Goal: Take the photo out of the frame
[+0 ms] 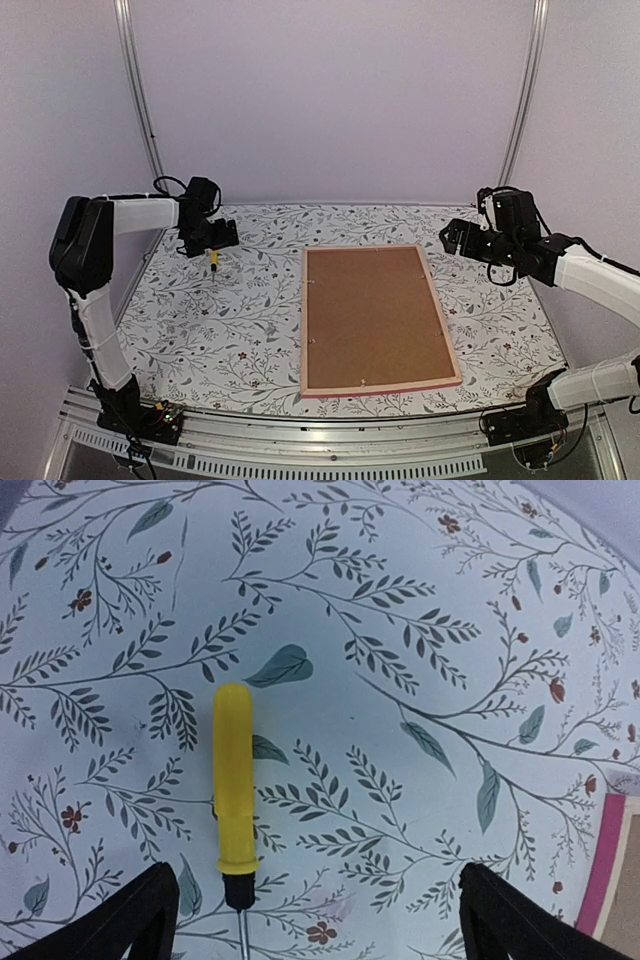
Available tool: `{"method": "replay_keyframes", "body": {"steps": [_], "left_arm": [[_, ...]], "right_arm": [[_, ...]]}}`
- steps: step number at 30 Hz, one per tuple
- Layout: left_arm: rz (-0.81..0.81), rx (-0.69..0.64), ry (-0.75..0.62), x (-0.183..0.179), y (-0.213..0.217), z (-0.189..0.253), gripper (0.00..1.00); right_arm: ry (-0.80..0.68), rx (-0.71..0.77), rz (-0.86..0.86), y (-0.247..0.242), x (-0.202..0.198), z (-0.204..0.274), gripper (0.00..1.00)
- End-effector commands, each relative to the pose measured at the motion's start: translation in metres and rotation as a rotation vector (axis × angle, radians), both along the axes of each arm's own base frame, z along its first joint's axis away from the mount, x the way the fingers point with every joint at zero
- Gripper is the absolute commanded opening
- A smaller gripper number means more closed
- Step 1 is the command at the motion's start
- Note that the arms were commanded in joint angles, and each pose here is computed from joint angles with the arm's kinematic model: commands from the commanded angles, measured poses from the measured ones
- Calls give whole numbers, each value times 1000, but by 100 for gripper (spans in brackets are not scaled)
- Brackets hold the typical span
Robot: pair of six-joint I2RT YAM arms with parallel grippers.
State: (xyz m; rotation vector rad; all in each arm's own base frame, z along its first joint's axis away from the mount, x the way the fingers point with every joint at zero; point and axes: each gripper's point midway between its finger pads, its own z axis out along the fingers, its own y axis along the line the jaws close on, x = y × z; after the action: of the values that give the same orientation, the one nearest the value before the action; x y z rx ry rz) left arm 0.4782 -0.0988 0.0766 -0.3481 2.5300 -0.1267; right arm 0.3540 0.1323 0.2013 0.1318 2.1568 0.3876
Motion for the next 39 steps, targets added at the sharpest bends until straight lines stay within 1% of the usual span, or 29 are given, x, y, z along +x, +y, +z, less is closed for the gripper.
{"method": "replay_keyframes", "body": {"steps": [1,6,10,12,16,18,20,22,24,26,29,33,36,39], "left_arm": [[12,86,100,0,23,-29,99],[8,94,147,10,30,-51,99],[2,96,190,10,34,-67,90],[-5,102,202,9,34,-72,81],[-8,110,221,5,36,-76,59],[-6,116,226,3,37,-77,45],[-2,125,237,-1,38,-78,36],[0,134,244,-5,39,-78,31],[1,144,249,-8,41,-79,23],[-7,149,244,-8,39,-77,12],[-25,162,214,-5,33,-66,1],[-86,158,134,3,13,-39,0],[-158,134,57,9,-12,-13,0],[-216,117,-11,10,-37,12,0]], "right_arm": [[-44,-11,27,1,-3,21,99],[-50,-6,35,2,-6,22,99],[-43,-6,36,2,-7,19,99],[-41,-1,36,2,-7,19,99],[-37,11,42,4,-7,17,99],[-38,18,47,6,-6,18,99],[-35,20,50,7,-5,18,99],[-37,23,52,8,-5,19,99],[-35,26,56,9,-4,19,99],[-36,28,60,10,-3,20,99],[-35,31,72,13,-3,21,99],[-37,40,95,17,-4,23,99],[-41,51,112,20,-5,25,99],[-47,79,164,29,-8,29,99]]}}
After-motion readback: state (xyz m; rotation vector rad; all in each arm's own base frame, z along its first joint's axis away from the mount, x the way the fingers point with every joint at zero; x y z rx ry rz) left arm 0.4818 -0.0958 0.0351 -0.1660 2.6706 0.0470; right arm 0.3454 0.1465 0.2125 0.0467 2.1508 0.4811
